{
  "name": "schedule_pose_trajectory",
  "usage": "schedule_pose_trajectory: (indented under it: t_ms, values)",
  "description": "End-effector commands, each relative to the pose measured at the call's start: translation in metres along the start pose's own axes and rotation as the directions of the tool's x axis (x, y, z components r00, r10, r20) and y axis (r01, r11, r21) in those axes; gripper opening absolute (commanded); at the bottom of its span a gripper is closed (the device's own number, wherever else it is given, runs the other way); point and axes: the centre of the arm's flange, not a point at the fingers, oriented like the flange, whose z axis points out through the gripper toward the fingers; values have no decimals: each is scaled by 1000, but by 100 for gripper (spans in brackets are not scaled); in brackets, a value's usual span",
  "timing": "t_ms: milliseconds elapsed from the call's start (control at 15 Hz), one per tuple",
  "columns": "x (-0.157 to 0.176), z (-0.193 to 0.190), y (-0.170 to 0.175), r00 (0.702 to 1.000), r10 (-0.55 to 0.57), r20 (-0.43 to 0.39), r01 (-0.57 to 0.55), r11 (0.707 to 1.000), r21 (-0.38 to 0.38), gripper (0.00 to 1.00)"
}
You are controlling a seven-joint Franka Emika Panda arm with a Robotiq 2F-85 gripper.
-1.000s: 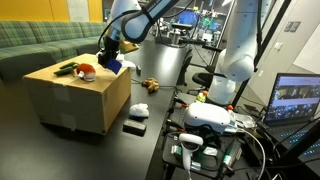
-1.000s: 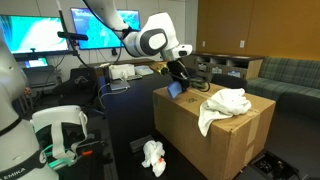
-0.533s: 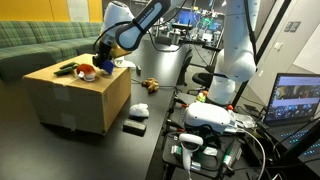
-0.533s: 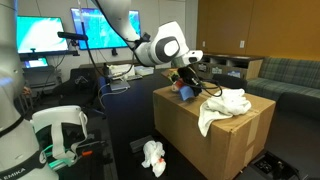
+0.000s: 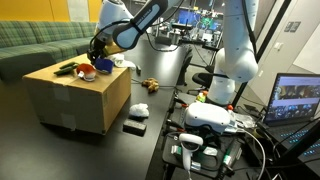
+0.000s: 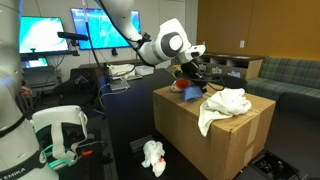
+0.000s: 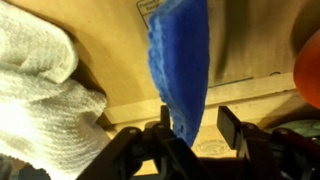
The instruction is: Remove the brown moose, white plastic, toy vegetable, put them on the table and put the white cloth, blue sponge and black whiteboard eraser on the box
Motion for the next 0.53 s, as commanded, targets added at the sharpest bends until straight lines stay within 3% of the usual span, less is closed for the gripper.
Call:
schedule_pose_trajectory:
  t_ms: [0, 133, 467]
  values:
    - [17, -30, -3, 998, 18, -62, -19, 1000, -20, 85]
    - [21, -45, -3, 996, 25, -90, -27, 1000, -12, 99]
    - [16, -78, -11, 992, 25, -122, -18, 998, 59, 100]
